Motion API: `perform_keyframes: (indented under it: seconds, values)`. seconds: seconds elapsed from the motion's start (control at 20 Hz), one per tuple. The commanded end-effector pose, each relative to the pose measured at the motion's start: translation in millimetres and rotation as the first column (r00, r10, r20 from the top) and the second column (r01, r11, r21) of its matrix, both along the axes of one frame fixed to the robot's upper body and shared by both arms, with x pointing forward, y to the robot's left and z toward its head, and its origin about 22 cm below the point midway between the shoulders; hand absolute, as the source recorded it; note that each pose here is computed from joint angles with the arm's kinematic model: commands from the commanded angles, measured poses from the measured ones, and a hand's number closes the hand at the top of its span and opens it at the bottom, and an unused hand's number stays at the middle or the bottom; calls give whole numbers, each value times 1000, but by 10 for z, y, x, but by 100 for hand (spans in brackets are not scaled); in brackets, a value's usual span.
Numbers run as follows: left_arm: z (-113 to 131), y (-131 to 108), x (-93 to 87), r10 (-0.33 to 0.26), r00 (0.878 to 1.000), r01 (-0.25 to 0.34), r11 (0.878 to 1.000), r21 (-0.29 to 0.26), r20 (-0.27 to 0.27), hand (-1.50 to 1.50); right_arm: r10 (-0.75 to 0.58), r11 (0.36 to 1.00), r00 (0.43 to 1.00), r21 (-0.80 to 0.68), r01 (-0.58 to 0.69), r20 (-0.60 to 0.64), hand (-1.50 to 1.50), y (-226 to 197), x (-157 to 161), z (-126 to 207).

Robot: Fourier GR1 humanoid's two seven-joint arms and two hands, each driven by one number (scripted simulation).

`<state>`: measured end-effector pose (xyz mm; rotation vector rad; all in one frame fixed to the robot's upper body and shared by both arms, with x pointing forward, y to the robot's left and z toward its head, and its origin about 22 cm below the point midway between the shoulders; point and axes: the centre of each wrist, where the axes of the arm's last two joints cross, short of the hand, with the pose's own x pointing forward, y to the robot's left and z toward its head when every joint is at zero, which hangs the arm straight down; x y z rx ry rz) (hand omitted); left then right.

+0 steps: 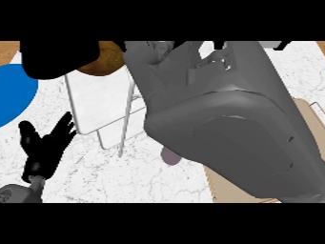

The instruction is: Pick the pear from the tray and place it in the tiered shelf

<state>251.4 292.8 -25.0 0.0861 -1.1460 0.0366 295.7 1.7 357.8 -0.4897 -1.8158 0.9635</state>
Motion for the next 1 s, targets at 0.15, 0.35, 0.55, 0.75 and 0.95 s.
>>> perform_keyframes:
  seconds: [0.15, 0.35, 0.55, 0.75, 0.95]
  values:
    - [-48, 70, -8, -1, 1000, 1, 1000, -5, -31, 0, -22, 999, 1000, -34, 22, 1, 150, 17, 458, -64]
    - [-11, 73, -10, -20, 999, 19, 1000, -18, -43, 0, -32, 998, 999, -50, 33, 28, 150, 251, 482, -213]
    - [75, 11, -32, 12, 999, -11, 1000, 14, -34, 0, -29, 999, 998, -39, 31, 49, 150, 70, 733, -435]
    - [-48, -14, -83, -14, 999, 14, 1000, -8, -29, 0, 26, 1000, 999, 7, -27, 44, 150, 131, 706, -235]
    - [-113, 123, -111, -12, 999, 12, 1000, -3, -46, 0, 18, 1000, 999, -11, -17, 51, 150, 175, 760, -362]
